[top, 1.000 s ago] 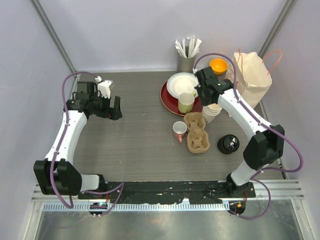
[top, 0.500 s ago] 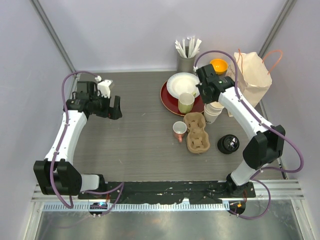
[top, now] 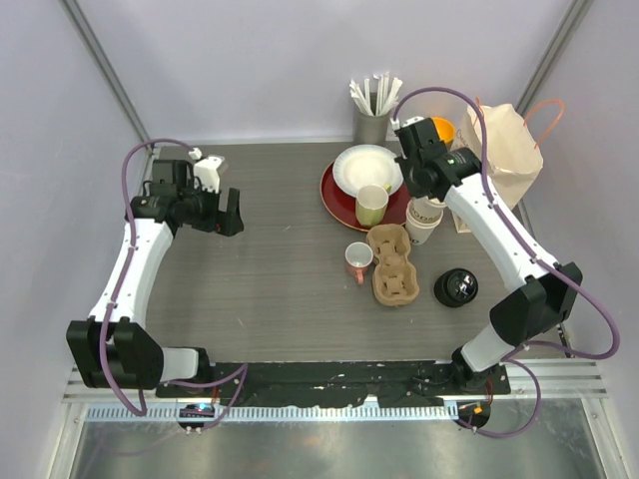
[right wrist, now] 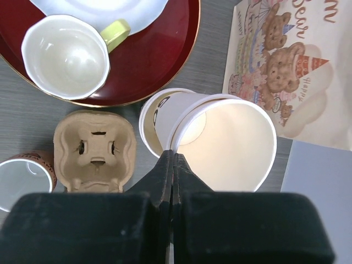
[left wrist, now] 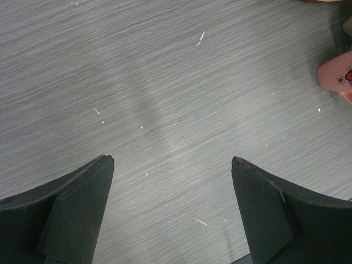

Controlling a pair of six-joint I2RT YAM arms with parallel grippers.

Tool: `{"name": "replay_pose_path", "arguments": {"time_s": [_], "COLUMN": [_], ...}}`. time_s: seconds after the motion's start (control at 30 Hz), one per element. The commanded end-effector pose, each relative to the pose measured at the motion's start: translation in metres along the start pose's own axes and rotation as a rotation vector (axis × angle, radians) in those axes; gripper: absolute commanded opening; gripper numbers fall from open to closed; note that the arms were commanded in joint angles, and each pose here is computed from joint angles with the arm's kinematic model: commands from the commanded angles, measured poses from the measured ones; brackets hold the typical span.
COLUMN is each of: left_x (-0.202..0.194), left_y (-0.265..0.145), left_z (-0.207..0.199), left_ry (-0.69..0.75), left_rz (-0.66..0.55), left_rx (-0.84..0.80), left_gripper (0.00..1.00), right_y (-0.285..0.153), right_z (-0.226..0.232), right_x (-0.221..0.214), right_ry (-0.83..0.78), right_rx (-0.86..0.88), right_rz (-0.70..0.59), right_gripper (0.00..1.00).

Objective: Pack the takeout coffee

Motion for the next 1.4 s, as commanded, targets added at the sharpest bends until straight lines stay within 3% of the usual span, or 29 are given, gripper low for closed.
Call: {"name": "replay_pose_path", "arguments": {"time_s": [0.0, 0.2, 0.4, 0.53, 0.63, 0.77, 1.03, 1.37], "left_x": [0.016, 0.021, 0.07, 0.098, 0.118, 0.115, 0.122, 0.12], "left_y": [-0.006, -0.004, 0.009, 0.055, 0.068, 0.129, 0.145, 0.156], "left_z": [-0.005, -0.014, -0.088, -0.157, -0.207, -0.246, -0.32, -0.353], "left_ry": [0.021, 0.012, -0.109, -0.144, -0.196, -0.302, -0.293, -0.277], "left_rz": [-0.044, -0.064, -0.127, -0.045, -0.003, 0.132, 0.147, 0.139], "left_rx": [-0.027, -0.086, -0.369, -0.443, -0.541, -0.594, -0.709, -0.749], "left_gripper": [0.93, 0.93, 0.83, 0.69, 0.63, 0.56, 0.56, 0.57], "right_y": [-0.029, -0.023, -0.016, -0.018, -0.02, -0.019, -0.019, -0.017], "right_z": [-0.016, -0.011, -0.001, 0.002, 0.005, 0.003, -0.004, -0.003], "right_x": [0.017, 0.013, 0.011, 0.007, 0.004, 0.001, -0.006, -0.005], "right_ry": [0.016, -0.008, -0.004, -0.006, 0.004, 0.01, -0.007, 0.0], "right_rx": [-0.03, -0.019, 0.027, 0.051, 0.089, 0.097, 0.1, 0.136], "right_rz": [-0.08, -0.069, -0.064, -0.071, -0.094, -0.1, -0.104, -0.129], "right_gripper": [0.01, 0.01, 0.01, 0.01, 0.01, 0.01, 0.01, 0.01]}}
Point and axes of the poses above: each gripper's point midway between its finger pads, its own y axis out along the fingers, its own z axis along the line the jaws close on, x = y × z, the point moved 2 cm from there along -y, back along the fingers, and after that the axes turned 6 degrees about -y, right-handed, at the moved point
